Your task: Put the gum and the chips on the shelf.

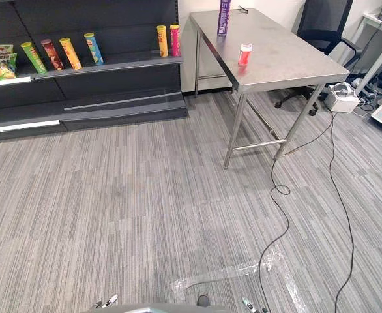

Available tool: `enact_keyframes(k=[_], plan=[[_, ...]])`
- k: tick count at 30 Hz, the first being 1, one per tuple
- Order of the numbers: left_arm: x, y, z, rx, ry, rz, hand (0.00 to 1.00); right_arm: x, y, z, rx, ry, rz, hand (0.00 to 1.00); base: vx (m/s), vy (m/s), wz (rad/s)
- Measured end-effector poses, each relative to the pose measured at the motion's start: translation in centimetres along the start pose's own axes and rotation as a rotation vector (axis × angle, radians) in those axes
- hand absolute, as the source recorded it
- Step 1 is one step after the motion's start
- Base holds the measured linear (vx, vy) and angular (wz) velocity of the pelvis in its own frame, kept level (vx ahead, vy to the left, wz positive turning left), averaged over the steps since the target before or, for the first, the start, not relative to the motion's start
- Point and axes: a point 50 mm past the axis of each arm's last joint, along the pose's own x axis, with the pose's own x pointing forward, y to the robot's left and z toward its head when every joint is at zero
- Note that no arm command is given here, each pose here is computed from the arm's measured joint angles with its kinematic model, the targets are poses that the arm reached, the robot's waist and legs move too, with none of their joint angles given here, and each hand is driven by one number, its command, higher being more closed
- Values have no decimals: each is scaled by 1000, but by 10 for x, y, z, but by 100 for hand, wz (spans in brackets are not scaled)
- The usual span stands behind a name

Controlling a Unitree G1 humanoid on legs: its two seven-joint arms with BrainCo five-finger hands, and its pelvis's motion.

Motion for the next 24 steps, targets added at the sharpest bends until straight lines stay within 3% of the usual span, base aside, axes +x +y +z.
enact_keyframes(k=[24], plan=[[0,0,0,3,-1,-1,0,-1,-1,-4,55,13,-17,0,-8,-10,-1]])
